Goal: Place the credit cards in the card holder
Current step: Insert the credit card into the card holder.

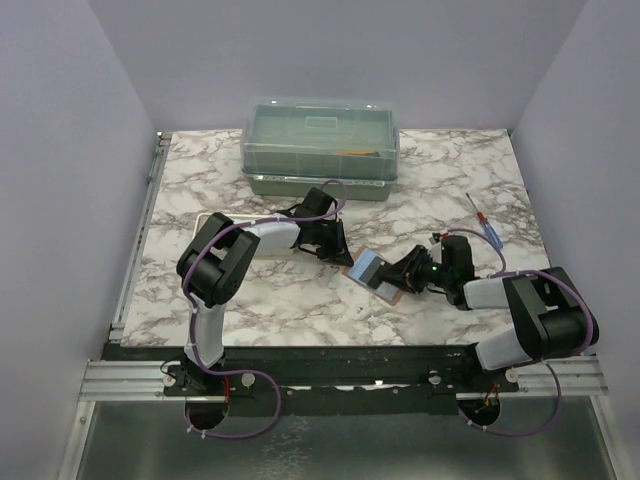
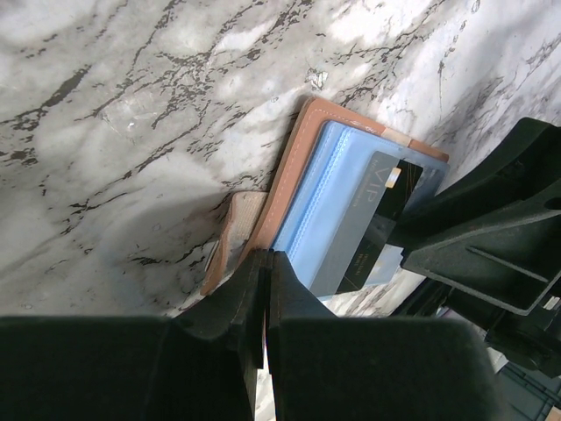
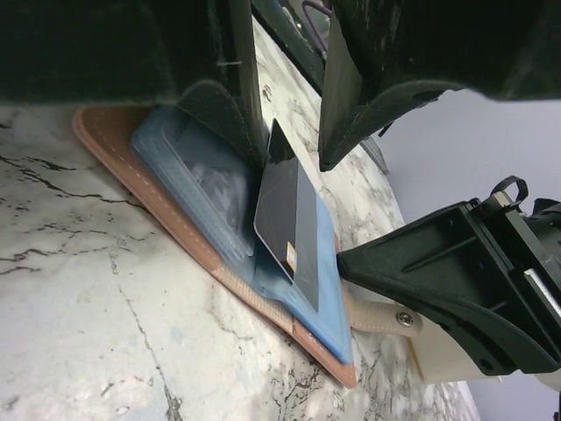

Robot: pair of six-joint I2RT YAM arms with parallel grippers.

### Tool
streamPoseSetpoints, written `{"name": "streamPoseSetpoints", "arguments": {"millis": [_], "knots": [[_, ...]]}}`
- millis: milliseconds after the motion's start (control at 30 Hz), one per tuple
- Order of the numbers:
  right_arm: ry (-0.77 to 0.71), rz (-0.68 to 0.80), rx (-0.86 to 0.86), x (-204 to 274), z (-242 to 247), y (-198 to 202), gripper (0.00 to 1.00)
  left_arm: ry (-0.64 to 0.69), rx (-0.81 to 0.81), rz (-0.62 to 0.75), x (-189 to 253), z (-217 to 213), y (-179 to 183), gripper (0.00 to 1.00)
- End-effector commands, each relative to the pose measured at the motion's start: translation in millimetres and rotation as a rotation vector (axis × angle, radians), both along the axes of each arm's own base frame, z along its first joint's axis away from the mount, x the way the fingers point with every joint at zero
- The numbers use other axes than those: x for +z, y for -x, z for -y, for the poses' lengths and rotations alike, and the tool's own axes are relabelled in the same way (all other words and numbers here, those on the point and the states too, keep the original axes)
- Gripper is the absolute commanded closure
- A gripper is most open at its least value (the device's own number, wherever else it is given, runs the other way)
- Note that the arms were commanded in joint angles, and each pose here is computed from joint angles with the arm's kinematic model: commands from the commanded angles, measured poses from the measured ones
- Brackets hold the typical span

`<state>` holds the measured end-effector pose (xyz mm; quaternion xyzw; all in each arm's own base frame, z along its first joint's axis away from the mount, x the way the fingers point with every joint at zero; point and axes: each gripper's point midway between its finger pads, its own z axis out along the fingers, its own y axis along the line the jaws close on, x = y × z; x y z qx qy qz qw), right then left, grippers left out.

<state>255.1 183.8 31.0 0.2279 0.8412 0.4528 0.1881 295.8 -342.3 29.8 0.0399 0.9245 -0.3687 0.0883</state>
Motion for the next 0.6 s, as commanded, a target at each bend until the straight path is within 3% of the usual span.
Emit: {"name": "streamPoseSetpoints", "arguments": {"millis": [0,233,567], "knots": [[0.044,-0.101,0.014,-28,6,25,0.65,-0.060,0.009,-0.013,-11,-14,6,0.93],[-0.028,-0.077,0.027,-28,-4,13,0.80,-0.085,0.017,-0.019,-19,-19,10,0.97],[-0.087,-0.062,0.053,-26,-21,-1,0.92,-0.106,0.022,-0.019,-25,-22,10,1.00]]}}
